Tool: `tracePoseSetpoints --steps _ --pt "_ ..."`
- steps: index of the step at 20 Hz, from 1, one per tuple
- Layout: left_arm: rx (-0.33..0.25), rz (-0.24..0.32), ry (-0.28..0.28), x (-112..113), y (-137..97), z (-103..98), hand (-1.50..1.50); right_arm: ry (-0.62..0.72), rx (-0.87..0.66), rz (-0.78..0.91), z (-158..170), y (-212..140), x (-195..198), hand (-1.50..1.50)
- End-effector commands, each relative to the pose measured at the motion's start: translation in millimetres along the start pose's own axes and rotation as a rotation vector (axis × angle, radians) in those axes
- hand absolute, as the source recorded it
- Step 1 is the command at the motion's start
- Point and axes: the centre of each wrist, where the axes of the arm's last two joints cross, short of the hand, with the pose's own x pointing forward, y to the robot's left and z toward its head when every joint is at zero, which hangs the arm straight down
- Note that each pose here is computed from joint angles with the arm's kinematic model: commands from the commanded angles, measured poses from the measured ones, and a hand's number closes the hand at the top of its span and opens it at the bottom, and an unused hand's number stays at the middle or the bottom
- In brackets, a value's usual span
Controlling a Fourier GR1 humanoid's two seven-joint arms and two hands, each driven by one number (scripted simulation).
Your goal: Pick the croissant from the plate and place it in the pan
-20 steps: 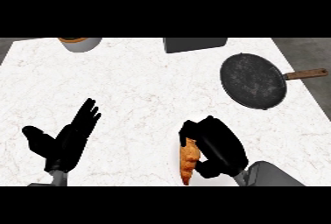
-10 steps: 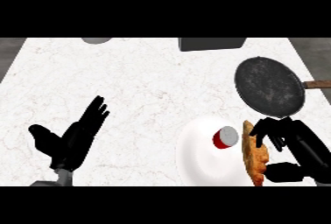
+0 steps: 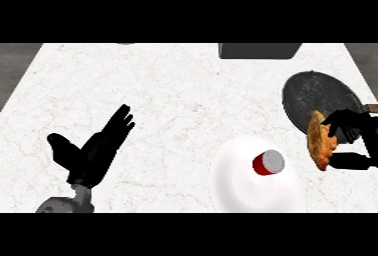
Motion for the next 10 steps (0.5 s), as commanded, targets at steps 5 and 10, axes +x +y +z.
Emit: tracePoseSetpoints --steps 5,10 --pt "-0.026 -0.014 0.006 -16.6 -4.3 -2.8 0.0 0.085 -0.192 -0.025 -41.1 24.3 -45.3 1.5" --pt "-0.064 -0.007 -0.001 -3.2 -17.4 -17.0 0.0 0.099 -0.207 -0.012 -66.5 -2.1 -64.2 1.5"
